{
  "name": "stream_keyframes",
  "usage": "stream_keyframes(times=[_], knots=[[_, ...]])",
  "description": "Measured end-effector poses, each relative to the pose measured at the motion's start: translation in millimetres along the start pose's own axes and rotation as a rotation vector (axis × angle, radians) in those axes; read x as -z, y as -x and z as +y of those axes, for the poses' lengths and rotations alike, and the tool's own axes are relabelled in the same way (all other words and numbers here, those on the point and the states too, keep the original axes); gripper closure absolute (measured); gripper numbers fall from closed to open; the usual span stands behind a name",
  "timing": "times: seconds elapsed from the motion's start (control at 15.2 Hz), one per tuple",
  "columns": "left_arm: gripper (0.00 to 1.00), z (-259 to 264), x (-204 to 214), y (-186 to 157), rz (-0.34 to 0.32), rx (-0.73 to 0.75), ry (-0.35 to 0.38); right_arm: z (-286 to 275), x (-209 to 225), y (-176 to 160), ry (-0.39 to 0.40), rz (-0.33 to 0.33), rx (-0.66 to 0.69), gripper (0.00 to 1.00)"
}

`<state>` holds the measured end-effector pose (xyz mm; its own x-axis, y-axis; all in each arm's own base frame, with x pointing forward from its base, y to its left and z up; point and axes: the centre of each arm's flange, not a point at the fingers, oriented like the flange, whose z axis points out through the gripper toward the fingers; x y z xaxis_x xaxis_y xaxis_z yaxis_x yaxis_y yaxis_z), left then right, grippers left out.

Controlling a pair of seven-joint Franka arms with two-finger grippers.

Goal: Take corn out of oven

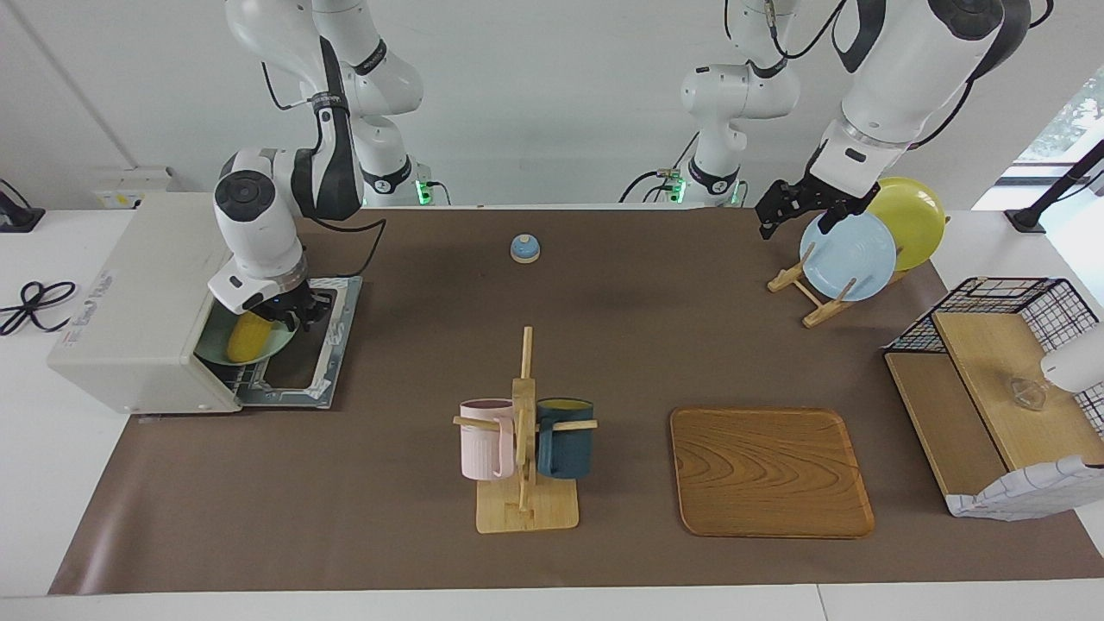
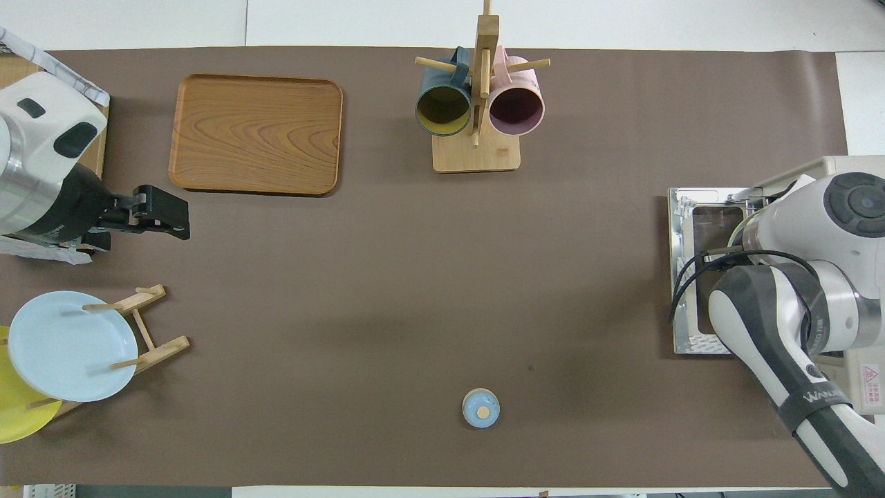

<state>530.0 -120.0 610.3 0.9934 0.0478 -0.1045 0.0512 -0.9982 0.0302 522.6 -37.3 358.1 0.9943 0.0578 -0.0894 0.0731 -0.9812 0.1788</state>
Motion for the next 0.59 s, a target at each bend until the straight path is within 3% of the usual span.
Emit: stream_keyframes(times=[0.07,0.26,0.59], knots=[[0.0,0.0,0.0,0.0,0.0,0.0,0.0,0.3,4.7,0.8,0.004,0.007,0.002,0.95],[0.0,0.0,0.0,0.0,0.0,0.0,0.0,-6.8,14.1,2.1,0.007,0.016,0.018,0.95],[0.0,-0.2,0.0,-0.1,0.0,0.0,0.0,-60.7,55.0,-8.5,0.034,-0.028,0.102,0.97]])
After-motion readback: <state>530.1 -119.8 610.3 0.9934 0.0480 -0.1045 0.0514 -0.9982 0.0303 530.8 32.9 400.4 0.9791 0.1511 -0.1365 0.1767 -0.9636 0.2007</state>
